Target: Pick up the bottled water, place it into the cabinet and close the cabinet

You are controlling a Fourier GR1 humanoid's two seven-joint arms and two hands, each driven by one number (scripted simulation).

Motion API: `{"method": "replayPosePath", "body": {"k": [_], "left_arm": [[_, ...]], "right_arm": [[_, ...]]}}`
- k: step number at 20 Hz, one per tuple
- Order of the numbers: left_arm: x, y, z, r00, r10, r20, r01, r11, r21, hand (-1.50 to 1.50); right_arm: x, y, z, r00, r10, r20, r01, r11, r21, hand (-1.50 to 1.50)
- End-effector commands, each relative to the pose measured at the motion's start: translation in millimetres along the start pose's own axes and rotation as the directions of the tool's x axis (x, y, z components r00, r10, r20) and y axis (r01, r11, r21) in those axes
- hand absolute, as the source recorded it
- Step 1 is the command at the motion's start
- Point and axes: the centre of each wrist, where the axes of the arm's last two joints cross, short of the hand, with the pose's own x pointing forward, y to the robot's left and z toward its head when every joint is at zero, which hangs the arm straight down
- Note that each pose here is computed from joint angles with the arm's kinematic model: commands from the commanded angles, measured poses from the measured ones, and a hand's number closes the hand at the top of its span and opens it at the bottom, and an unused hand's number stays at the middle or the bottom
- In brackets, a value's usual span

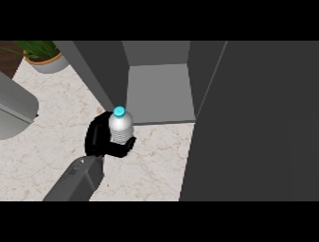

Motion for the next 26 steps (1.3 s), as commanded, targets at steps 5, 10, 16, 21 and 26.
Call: {"method": "replayPosePath", "body": {"k": [5, 10, 16, 21, 26], "left_arm": [[56, -102, -73, 0.996, -0.003, 0.088, 0.016, 0.989, -0.145, 1.5], [58, -109, -73, 0.99, -0.076, 0.116, 0.088, 0.992, -0.094, 1.5], [52, -107, -68, 0.982, -0.158, 0.106, 0.159, 0.987, 0.002, 1.5], [49, -105, -66, 0.979, -0.193, 0.066, 0.187, 0.979, 0.078, 1.5], [50, -100, -67, 0.964, -0.26, 0.049, 0.251, 0.958, 0.138, 1.5]], "right_arm": [[-3, -13, -1, 0.995, -0.101, 0.008, 0.101, 0.995, 0.012, -1.5], [-5, -21, -4, 0.995, -0.097, 0.029, 0.096, 0.995, 0.027, -1.5], [-2, -28, -6, 0.993, -0.11, 0.037, 0.107, 0.991, 0.083, -1.5], [-5, -36, -6, 0.991, -0.131, 0.024, 0.128, 0.988, 0.09, -1.5], [-5, -40, -11, 0.989, -0.144, 0.037, 0.14, 0.985, 0.102, -1.5]]}}
